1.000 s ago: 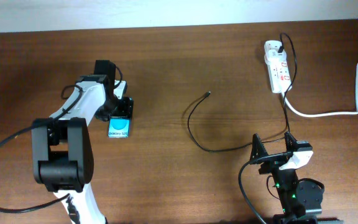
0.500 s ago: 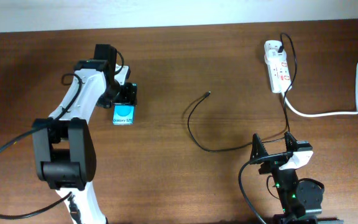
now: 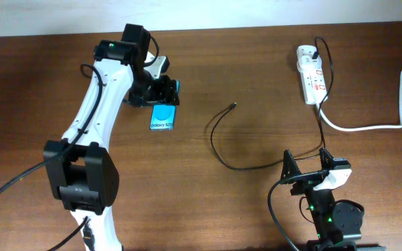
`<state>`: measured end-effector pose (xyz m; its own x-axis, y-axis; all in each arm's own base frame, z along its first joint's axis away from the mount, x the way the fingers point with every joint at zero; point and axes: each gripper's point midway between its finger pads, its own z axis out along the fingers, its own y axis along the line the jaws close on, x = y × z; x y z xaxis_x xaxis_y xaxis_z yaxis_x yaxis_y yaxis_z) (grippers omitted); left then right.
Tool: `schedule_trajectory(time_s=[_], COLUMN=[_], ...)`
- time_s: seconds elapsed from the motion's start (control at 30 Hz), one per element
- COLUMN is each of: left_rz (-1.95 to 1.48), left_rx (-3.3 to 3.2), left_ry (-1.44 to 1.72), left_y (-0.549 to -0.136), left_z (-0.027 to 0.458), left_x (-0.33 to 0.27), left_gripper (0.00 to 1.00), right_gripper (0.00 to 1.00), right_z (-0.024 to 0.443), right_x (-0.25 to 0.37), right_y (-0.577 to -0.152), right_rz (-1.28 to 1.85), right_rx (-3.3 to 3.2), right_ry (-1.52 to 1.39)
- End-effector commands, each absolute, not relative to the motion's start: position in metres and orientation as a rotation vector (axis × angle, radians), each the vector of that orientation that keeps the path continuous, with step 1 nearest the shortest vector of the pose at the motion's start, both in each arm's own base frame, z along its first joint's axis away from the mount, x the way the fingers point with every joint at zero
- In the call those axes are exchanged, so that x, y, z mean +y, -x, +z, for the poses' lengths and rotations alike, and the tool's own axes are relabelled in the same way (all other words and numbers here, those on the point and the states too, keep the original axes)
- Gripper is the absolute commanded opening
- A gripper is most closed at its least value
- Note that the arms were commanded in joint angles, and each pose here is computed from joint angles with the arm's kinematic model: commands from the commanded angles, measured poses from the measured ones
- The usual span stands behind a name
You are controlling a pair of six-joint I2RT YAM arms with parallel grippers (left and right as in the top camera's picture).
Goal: Plug charger to phone and switch on socket
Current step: 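Lift the phone upright with the left gripper toward the center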
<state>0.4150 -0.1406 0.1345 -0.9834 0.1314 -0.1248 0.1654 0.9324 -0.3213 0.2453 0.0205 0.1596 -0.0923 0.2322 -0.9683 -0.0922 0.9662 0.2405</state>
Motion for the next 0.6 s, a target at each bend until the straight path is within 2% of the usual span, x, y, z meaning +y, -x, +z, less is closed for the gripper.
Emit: schedule_trajectory(time_s=[0.0, 0.23, 0.4, 0.57], left_rz=[-0.589, -0.653, -0.977, -1.103], left_rx=[3.015, 3.114, 3.130, 3.166], left_ry=[-0.205, -0.017, 0.284, 0.441], left_y=[-0.405, -0.382, -0.373, -0.361], left_z=[0.147, 0.169, 0.186, 0.195], left_x=[-0.149, -0.152, -0.185, -0.206], left_gripper=[0.36, 0.37, 0.36, 0.36], right_gripper=[0.98, 0.98, 0.98, 0.98], right_z=[0.157, 0.157, 0.157, 0.157], right_x=[0.022, 0.022, 0.022, 0.022], right_y=[-0.245, -0.245, -0.245, -0.245], right_rz=[0.283, 0.283, 0.283, 0.283], right_rx=[1.647, 1.647, 1.647, 1.647], right_ry=[-0.109, -0.109, -0.109, -0.109])
